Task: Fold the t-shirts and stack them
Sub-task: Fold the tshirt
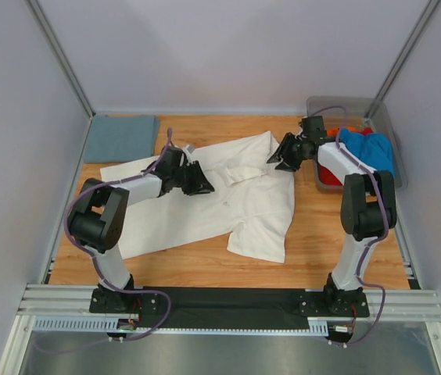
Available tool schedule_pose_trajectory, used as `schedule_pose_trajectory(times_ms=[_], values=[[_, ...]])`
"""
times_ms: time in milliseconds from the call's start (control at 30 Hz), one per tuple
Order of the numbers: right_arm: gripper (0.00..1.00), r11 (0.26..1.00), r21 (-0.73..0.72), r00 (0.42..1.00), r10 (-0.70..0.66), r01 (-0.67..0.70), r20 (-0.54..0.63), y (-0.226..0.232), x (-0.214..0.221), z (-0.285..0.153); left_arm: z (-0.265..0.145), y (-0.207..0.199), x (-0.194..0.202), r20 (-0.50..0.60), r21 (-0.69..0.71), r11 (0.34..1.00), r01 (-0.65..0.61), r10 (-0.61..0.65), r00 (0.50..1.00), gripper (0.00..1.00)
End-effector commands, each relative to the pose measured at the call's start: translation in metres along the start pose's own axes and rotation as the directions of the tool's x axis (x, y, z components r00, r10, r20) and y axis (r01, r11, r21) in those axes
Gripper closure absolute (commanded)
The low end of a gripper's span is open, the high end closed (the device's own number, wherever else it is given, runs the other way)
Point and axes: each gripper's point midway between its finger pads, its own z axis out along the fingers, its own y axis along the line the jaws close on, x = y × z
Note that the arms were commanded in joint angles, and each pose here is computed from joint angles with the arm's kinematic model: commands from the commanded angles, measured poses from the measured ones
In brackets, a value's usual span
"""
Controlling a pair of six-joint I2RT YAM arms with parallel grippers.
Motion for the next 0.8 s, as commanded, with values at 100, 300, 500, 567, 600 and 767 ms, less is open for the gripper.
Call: schedule_pose_trajectory(times_ms=[100,300,500,567,600,767], values=[[0.48,0.974,-0.111,0.974,-0.210,0.199,-0.090,-0.005,0.002,0.025,0.049,-0.037,-0.041,0.142,0.087,0.995,-0.040,0.027,0.990,0.64],[0.41,0.973,-0.207,0.984,-0.129,0.101,-0.125,0.003,0.000,0.034,0.076,-0.042,-0.046,0.133,-0.035,0.990,-0.135,0.138,0.981,0.62],[0.39,0.975,-0.198,0.984,-0.126,0.100,-0.123,0.000,-0.001,0.034,0.088,-0.032,-0.034,0.082,-0.152,0.976,-0.153,0.167,0.983,0.62],[0.37,0.977,-0.183,0.985,-0.127,0.104,-0.115,-0.004,-0.002,0.034,0.087,-0.033,-0.032,0.084,-0.196,0.963,-0.183,0.203,0.976,0.62],[0.36,0.978,-0.181,0.986,-0.123,0.101,-0.116,-0.007,-0.002,0.034,0.084,-0.033,-0.030,0.077,-0.214,0.958,-0.191,0.211,0.974,0.61],[0.35,0.980,-0.179,0.985,-0.113,0.089,-0.132,-0.012,0.000,0.039,0.076,-0.038,-0.024,0.070,-0.286,0.925,-0.251,0.281,0.957,0.60]])
